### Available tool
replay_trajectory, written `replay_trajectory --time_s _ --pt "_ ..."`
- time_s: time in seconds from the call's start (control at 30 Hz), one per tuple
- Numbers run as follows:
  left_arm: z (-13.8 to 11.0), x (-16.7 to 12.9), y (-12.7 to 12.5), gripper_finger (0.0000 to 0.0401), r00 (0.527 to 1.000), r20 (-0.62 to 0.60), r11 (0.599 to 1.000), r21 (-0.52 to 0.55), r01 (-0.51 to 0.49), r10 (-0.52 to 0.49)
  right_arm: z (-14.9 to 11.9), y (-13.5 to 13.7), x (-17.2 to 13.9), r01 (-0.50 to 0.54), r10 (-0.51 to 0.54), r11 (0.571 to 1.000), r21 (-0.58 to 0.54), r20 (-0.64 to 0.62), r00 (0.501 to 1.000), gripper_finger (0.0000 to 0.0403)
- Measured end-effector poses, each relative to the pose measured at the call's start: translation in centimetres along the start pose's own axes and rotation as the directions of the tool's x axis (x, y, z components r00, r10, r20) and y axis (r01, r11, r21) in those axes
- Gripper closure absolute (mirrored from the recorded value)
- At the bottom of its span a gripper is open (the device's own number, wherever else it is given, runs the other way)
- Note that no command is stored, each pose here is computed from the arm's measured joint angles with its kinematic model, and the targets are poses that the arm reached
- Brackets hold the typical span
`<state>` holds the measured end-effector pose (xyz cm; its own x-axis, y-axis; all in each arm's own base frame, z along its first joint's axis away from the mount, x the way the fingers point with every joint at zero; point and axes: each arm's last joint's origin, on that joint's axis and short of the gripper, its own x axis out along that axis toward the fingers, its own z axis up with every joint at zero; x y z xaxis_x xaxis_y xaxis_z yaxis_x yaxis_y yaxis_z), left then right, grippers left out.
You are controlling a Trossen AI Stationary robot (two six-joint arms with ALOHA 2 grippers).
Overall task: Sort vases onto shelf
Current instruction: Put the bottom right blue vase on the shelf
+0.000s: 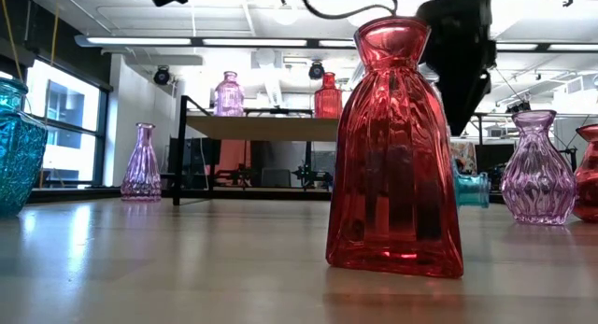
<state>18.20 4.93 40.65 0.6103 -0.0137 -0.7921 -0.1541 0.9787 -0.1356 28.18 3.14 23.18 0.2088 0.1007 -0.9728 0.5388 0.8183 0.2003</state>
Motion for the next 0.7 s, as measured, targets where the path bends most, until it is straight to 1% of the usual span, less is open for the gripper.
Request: replay_trajectory --time_s 0.13,0.27,0.37,0.53,0.7 --pt "0.0 0.0 0.0 0.0297 1.000 0.000 1.000 0.000 0.000 0.000 0.4 0.7 1.1 -0.023 0.023 1.000 -0.007 0.004 1.000 0.0232" --pt "0.0 0.0 0.0 0.0297 1.000 0.000 1.000 0.000 0.000 0.000 0.8 1.5 1.9 -0.090 0.090 0.996 -0.001 0.001 0.996 0.0211" --pt "0.0 0.0 0.0 0.0297 1.000 0.001 1.000 0.000 0.000 0.000 1.0 1.8 2.0 -0.122 0.122 0.993 0.009 0.007 0.993 0.0195" --pt "0.0 0.0 0.0 0.0297 1.000 0.000 1.000 0.000 0.000 0.000 1.1 2.0 2.0 -0.142 0.141 0.990 0.008 0.019 0.990 0.0153" --pt "0.0 0.0 0.0 0.0298 1.000 0.000 1.000 0.000 0.000 0.000 1.4 1.9 2.7 -0.117 0.117 0.993 -0.007 0.014 0.993 0.0103"
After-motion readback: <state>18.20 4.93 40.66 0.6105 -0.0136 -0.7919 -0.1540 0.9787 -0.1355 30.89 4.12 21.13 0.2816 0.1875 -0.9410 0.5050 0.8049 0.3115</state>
